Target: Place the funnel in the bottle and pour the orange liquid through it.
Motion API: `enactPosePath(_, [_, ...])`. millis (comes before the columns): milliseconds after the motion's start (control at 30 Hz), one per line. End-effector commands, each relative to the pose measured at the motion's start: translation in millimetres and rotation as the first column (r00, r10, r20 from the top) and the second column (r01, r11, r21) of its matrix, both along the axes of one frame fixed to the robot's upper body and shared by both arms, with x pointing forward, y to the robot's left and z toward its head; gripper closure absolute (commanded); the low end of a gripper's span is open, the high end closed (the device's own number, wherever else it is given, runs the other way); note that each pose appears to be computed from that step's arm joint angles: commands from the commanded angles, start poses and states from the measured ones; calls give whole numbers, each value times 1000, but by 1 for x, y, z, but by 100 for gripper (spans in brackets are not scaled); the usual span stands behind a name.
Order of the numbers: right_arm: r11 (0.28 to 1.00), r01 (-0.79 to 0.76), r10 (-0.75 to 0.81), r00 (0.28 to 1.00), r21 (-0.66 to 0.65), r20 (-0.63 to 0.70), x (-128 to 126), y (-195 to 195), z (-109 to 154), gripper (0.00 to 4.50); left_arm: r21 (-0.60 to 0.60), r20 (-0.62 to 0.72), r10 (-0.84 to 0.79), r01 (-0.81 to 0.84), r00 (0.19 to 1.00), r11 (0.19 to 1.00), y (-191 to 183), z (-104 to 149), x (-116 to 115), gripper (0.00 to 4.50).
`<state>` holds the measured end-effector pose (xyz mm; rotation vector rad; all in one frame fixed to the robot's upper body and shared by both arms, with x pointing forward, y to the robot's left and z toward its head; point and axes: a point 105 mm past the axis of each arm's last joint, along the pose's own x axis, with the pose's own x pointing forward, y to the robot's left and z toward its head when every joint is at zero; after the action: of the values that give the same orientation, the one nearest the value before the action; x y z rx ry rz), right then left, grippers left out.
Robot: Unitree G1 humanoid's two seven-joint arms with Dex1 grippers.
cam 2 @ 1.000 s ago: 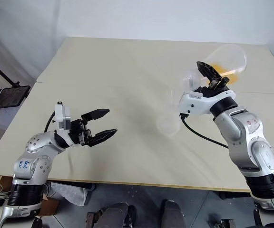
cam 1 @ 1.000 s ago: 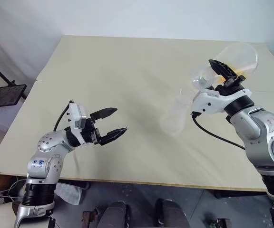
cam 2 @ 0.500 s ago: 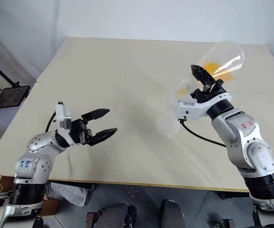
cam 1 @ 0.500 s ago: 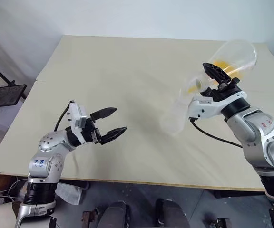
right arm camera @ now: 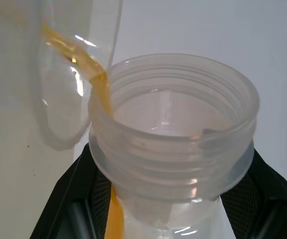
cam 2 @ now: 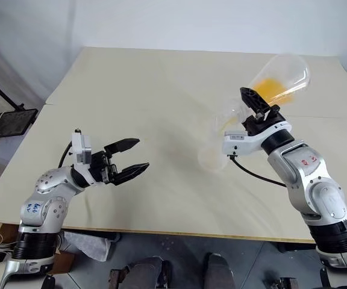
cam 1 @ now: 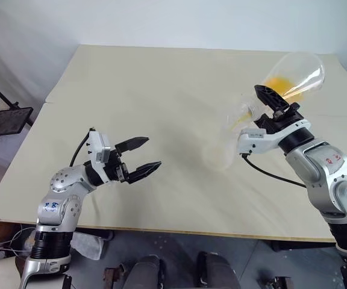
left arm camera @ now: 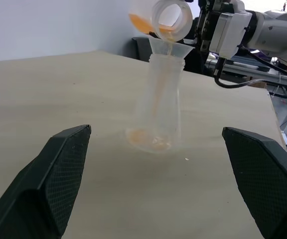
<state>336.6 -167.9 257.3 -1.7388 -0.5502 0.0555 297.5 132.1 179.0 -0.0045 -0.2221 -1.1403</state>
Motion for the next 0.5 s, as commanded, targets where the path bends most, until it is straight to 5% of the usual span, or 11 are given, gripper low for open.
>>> enactPosePath(33, [1000,-2,3,997,-18,83,-7,-1,17,199,0,60,-19,19,998,1000,-4,12,-3,0])
enactPosePath(500, [998,0,10,990,-71,144,-7,1,21,199,2,64,-21,21,998,1000,-4,13,-3,0])
